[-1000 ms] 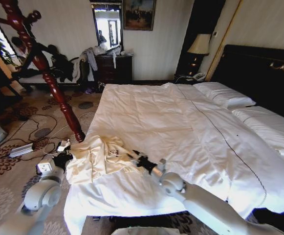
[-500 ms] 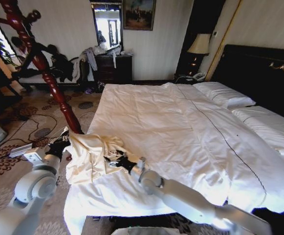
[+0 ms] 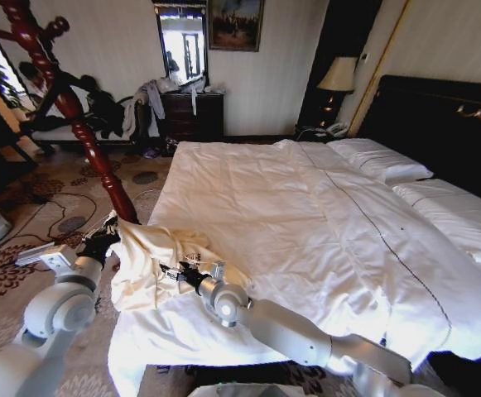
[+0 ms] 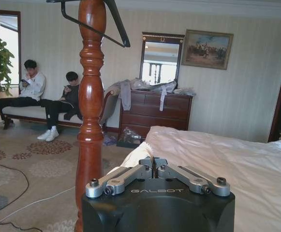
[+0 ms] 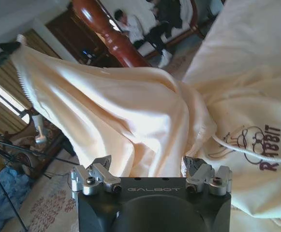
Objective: Pick up the clothes from the bed and hang them on the clothes hanger.
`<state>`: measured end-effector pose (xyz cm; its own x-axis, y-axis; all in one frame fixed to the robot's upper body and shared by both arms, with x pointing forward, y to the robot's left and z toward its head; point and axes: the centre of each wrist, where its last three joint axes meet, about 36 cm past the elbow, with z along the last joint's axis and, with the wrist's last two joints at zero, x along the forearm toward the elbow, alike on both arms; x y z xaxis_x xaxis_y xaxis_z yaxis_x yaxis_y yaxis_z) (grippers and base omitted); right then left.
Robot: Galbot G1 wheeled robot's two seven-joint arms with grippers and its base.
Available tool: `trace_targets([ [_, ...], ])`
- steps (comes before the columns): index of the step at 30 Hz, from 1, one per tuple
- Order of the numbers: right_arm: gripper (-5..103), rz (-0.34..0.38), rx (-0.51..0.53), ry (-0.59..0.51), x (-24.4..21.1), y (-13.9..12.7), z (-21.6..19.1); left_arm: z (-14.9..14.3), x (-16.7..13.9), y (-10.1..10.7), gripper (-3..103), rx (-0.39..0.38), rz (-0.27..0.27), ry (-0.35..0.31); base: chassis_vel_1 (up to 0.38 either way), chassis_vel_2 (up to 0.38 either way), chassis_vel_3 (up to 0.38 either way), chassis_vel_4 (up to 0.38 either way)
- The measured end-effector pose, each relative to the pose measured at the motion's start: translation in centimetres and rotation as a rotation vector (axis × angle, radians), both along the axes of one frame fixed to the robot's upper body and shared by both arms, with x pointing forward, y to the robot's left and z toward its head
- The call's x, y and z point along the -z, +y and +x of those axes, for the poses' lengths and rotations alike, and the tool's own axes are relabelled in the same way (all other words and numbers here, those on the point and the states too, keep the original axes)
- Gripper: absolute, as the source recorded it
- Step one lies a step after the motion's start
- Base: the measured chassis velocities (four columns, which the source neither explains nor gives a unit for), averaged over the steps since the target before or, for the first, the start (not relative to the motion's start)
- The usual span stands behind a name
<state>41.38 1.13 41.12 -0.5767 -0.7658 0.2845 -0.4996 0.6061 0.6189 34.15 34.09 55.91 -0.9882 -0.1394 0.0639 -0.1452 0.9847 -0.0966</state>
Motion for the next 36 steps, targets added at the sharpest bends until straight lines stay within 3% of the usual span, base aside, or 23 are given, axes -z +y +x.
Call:
trace_targets([
  [6,83,-0.019,0.014,0.033,-0.1,0.6,0.6,0.0,-0.1,0.0,0,0.001,0.001,0.0,0.0,0.0,0.0,0.0],
  [16,84,-0.023,0.03,0.024,-1.2,-0.7,0.6,0.7,-0.2,0.4,0,-0.005,-0.001,-0.003,0.0,0.0,0.0,0.0],
  [23,87,-0.082,0.05,0.067,-1.0,-0.2,1.4,0.9,-0.3,0.5,0,-0.003,0.003,-0.005,0.0,0.0,0.0,0.0],
  [36,70,-0.113,0.067,0.113,-0.3,0.2,2.0,0.8,-0.6,0.4,0,0.001,0.001,-0.011,0.0,0.0,0.0,0.0],
])
